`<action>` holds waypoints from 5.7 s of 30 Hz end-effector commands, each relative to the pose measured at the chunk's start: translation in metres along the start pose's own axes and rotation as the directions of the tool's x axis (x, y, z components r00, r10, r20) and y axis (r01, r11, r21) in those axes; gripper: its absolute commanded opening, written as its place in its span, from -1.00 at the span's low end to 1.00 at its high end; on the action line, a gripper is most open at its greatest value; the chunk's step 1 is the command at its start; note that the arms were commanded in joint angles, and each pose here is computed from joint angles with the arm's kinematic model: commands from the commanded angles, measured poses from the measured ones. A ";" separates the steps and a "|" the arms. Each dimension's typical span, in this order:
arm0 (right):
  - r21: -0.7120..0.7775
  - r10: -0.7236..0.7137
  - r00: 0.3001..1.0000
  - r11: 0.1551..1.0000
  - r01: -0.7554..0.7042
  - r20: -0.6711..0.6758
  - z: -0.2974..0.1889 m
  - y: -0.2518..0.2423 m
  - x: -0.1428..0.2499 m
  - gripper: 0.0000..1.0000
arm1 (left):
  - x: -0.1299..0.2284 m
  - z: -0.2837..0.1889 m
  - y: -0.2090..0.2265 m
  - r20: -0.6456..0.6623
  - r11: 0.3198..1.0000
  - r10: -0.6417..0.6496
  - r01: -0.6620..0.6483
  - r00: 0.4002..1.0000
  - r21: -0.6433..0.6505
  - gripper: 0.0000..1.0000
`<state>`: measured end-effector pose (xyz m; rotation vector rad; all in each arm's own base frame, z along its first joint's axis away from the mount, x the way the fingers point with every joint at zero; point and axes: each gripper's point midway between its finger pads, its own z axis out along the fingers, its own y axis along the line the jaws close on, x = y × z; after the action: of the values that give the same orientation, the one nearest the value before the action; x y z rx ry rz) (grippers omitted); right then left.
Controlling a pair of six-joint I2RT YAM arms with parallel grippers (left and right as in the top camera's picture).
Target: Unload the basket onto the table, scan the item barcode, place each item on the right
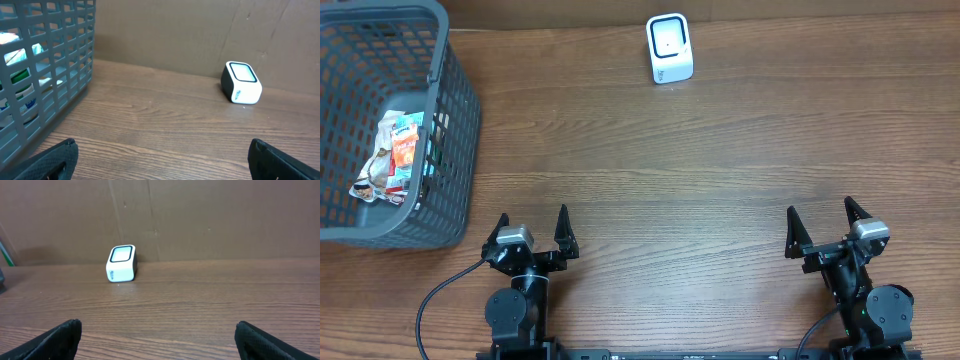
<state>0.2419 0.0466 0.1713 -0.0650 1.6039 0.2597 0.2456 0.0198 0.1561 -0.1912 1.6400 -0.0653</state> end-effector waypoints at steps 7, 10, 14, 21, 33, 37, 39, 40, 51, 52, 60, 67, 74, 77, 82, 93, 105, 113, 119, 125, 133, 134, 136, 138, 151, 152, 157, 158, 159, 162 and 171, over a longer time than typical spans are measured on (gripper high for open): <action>0.034 -0.004 1.000 0.999 0.004 0.009 0.000 -0.007 0.001 1.00 | 0.000 0.000 0.000 0.003 1.000 0.012 -0.012 1.000 0.000 1.00; 0.034 -0.004 1.000 0.999 0.004 0.009 0.000 -0.007 0.001 1.00 | 0.000 0.000 0.000 0.003 1.000 0.012 -0.012 1.000 0.000 1.00; 0.034 -0.004 1.000 0.999 0.004 0.009 0.000 -0.007 0.001 1.00 | 0.000 0.000 0.000 0.003 1.000 0.012 -0.012 1.000 0.000 1.00; 0.034 -0.004 1.000 0.999 0.004 0.009 0.000 -0.007 0.001 1.00 | 0.000 0.000 0.000 0.003 1.000 0.012 -0.012 1.000 0.000 1.00; 0.033 -0.004 1.000 0.999 0.004 0.009 0.000 -0.007 0.001 1.00 | 0.000 0.000 0.000 0.003 1.000 0.012 -0.012 1.000 0.000 0.99; 0.033 -0.004 1.000 0.999 0.004 0.009 0.000 -0.007 0.001 1.00 | 0.000 0.000 0.000 0.003 1.000 0.012 -0.012 1.000 0.000 1.00; 0.034 -0.004 1.000 0.999 0.004 0.009 0.000 -0.007 0.001 1.00 | 0.000 0.000 0.000 0.003 1.000 0.012 -0.012 1.000 0.000 0.99; 0.033 -0.004 1.000 0.999 0.004 0.009 0.000 -0.007 0.001 1.00 | 0.000 0.000 0.000 0.003 1.000 0.012 -0.012 1.000 0.000 0.99; 0.034 -0.004 1.000 0.999 0.004 0.009 0.000 -0.007 0.001 1.00 | 0.000 0.000 0.000 0.003 1.000 0.012 -0.012 1.000 0.000 1.00; 0.034 -0.004 1.000 0.999 0.004 0.009 0.000 -0.007 0.001 1.00 | 0.000 0.000 0.000 0.003 1.000 0.012 -0.012 1.000 0.000 1.00; 0.034 -0.004 1.000 0.999 0.004 0.009 0.000 -0.007 0.001 1.00 | 0.000 0.000 -0.001 0.003 1.000 0.012 -0.012 1.000 0.001 1.00; 0.034 -0.004 1.000 0.999 0.004 0.009 0.000 -0.007 0.001 1.00 | 0.000 0.000 0.000 0.003 1.000 0.012 -0.012 1.000 0.000 0.99; 0.033 -0.004 1.000 0.999 0.004 0.009 0.000 -0.007 0.001 1.00 | 0.000 0.000 0.000 0.003 1.000 0.012 -0.012 1.000 0.000 1.00; 0.034 -0.004 1.000 0.999 0.004 0.009 0.000 -0.007 0.001 1.00 | 0.000 0.000 0.000 0.003 1.000 0.012 -0.012 1.000 0.000 0.99; 0.034 -0.004 1.000 0.999 0.004 0.009 0.000 -0.007 0.001 1.00 | 0.000 0.000 0.000 0.003 1.000 0.012 -0.012 1.000 0.000 1.00; 0.034 -0.004 1.000 0.999 0.004 0.009 0.000 -0.007 0.001 1.00 | 0.000 0.000 -0.001 0.003 1.000 0.012 -0.012 1.000 0.001 1.00; 0.034 -0.004 1.000 0.999 0.004 0.009 0.000 -0.007 0.001 1.00 | -0.005 -0.006 -0.020 -0.030 0.994 -0.001 0.004 1.000 0.106 1.00; 0.034 -0.004 1.000 0.999 0.004 0.009 0.000 -0.007 0.001 1.00 | -0.052 -0.045 -0.033 -0.161 0.993 -0.035 0.052 0.986 0.104 1.00; 0.034 -0.004 1.000 0.999 0.004 0.009 0.000 -0.007 0.001 1.00 | -0.082 -0.060 -0.044 -0.324 0.992 -0.050 0.085 0.945 0.097 1.00; 0.034 -0.004 1.000 0.999 0.004 0.009 0.000 -0.007 0.001 1.00 | -0.130 -0.057 -0.053 -0.465 0.993 0.031 0.024 0.885 0.112 1.00; 0.034 -0.004 1.000 0.999 0.004 0.009 0.000 -0.007 0.001 1.00 | -0.164 -0.041 -0.044 -0.772 1.000 0.024 -0.029 0.635 0.007 1.00; 0.034 -0.004 1.000 0.999 0.004 0.009 0.000 -0.007 0.001 1.00 | -0.169 -0.032 -0.045 -0.788 1.000 0.021 -0.028 0.616 0.004 1.00; 0.033 -0.004 1.000 0.999 0.004 0.009 0.000 -0.007 0.001 1.00 | -0.176 -0.011 -0.047 -0.794 1.000 0.017 -0.018 0.608 0.008 0.99; 0.034 -0.004 1.000 0.999 0.004 0.009 0.000 -0.007 0.001 1.00 | -0.174 0.010 -0.047 -0.802 1.000 0.014 -0.016 0.597 0.005 1.00; 0.034 -0.004 1.000 0.999 0.004 0.009 0.000 -0.007 0.001 1.00 | -0.224 0.096 -0.002 -0.614 0.978 0.140 -0.204 0.777 -0.035 0.99; 0.034 -0.004 1.000 0.999 0.004 0.009 0.000 -0.007 0.001 1.00 | -0.234 0.096 0.008 -0.590 0.975 0.138 -0.213 0.795 -0.060 1.00; 0.033 -0.004 1.000 0.999 0.004 0.009 0.000 -0.007 0.001 1.00 | -0.266 0.093 0.067 -0.512 0.948 0.076 -0.221 0.855 -0.229 1.00; 0.033 -0.004 1.000 0.999 0.004 0.009 0.000 -0.007 0.001 1.00 | -0.268 0.090 0.082 -0.507 0.939 0.055 -0.217 0.860 -0.267 1.00; 0.034 -0.004 1.000 0.999 0.004 0.009 0.000 -0.007 0.001 1.00 | -0.268 0.086 0.097 -0.507 0.929 0.029 -0.211 0.862 -0.305 1.00; 0.034 -0.004 1.000 0.999 0.004 0.009 0.000 -0.007 0.001 1.00 | -0.262 0.076 0.129 -0.513 0.910 -0.047 -0.176 0.857 -0.376 1.00; 0.034 -0.004 1.000 0.999 0.004 0.009 0.000 -0.007 0.001 1.00 | -0.211 0.092 0.202 -0.576 0.888 -0.213 -0.090 0.789 -0.452 1.00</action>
<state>0.2426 0.0434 0.1711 -0.0519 1.6044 0.2427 0.3221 0.2488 0.3502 -0.6514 2.2355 0.2969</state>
